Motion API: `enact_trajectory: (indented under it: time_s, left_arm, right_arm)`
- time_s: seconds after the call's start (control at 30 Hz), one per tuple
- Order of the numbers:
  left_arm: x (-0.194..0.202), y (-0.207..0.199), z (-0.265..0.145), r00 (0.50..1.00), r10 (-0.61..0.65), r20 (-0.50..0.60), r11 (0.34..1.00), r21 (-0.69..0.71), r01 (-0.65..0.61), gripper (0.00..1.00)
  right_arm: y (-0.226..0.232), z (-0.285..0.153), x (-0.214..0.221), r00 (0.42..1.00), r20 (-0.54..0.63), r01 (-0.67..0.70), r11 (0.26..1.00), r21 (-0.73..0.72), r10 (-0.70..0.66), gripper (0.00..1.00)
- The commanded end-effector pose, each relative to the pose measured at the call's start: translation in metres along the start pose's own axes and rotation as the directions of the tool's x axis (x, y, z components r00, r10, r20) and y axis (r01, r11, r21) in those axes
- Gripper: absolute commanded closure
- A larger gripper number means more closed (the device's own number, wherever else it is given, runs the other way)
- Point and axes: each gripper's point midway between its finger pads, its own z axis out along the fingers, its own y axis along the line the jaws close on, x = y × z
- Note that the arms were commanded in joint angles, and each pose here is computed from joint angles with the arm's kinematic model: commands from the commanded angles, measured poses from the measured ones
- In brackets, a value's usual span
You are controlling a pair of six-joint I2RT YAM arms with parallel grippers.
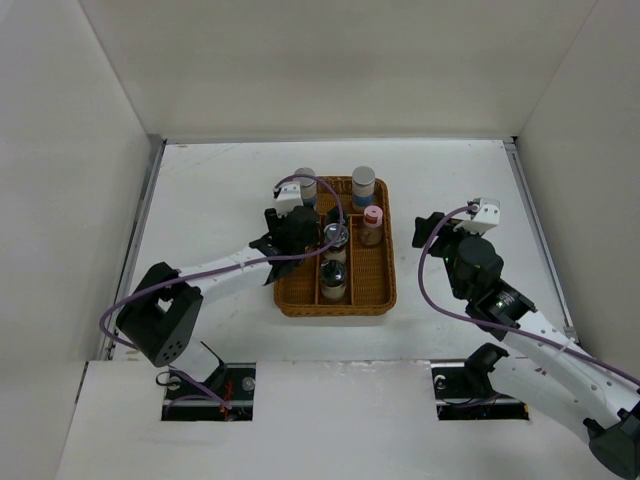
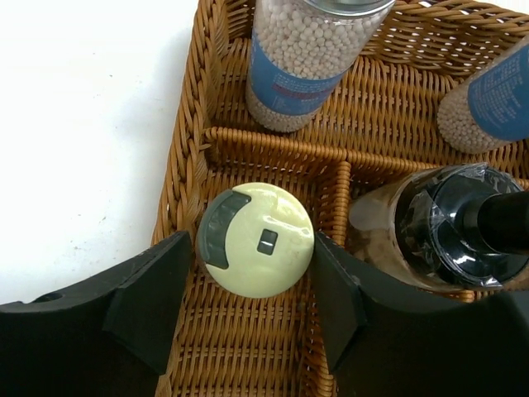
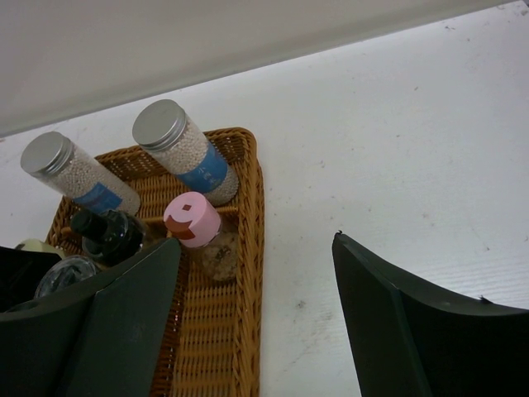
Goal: Organize the condiment bottles
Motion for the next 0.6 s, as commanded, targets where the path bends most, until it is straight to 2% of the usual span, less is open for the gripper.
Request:
enact_trajectory:
  time_s: [0.0, 0.17, 0.27, 0.3, 0.33, 0.57]
  left_arm:
    - [-0.033, -0.011, 0.001, 0.995, -0.052, 0.080, 0.999, 0.019, 0.050, 0.41]
    - [-0.043, -0.016, -0.009, 0.993, -0.067, 0.100, 0.997, 0.047, 0.063, 0.25]
    - [-0.058, -0.020, -0.026, 0.985, -0.096, 0.140, 0.993, 0.085, 0.085, 0.10]
    - [-0.065, -0.022, -0.032, 0.983, -0.099, 0.156, 0.992, 0.100, 0.084, 0.00]
    - [-0.073, -0.022, -0.037, 0.980, -0.102, 0.172, 0.991, 0.109, 0.084, 0.00]
    - [-0.114, -0.010, -0.092, 0.949, -0.188, 0.252, 0.971, 0.191, 0.141, 0.00]
  right_arm:
    - [0.004, 0.000, -0.016, 0.998, 0.051, -0.036, 0.999, -0.018, 0.037, 0.18]
    - [0.004, -0.001, -0.017, 0.997, 0.057, -0.044, 0.999, -0.019, 0.045, 0.13]
    - [0.002, 0.000, -0.017, 0.998, 0.056, -0.036, 0.999, -0.007, 0.036, 0.10]
    - [0.001, 0.000, -0.018, 0.997, 0.061, -0.038, 0.999, -0.002, 0.038, 0.04]
    - [0.000, 0.000, -0.018, 0.997, 0.063, -0.043, 0.999, 0.003, 0.043, 0.00]
    - [-0.011, 0.003, -0.016, 0.998, 0.060, -0.038, 0.998, 0.057, 0.034, 0.00]
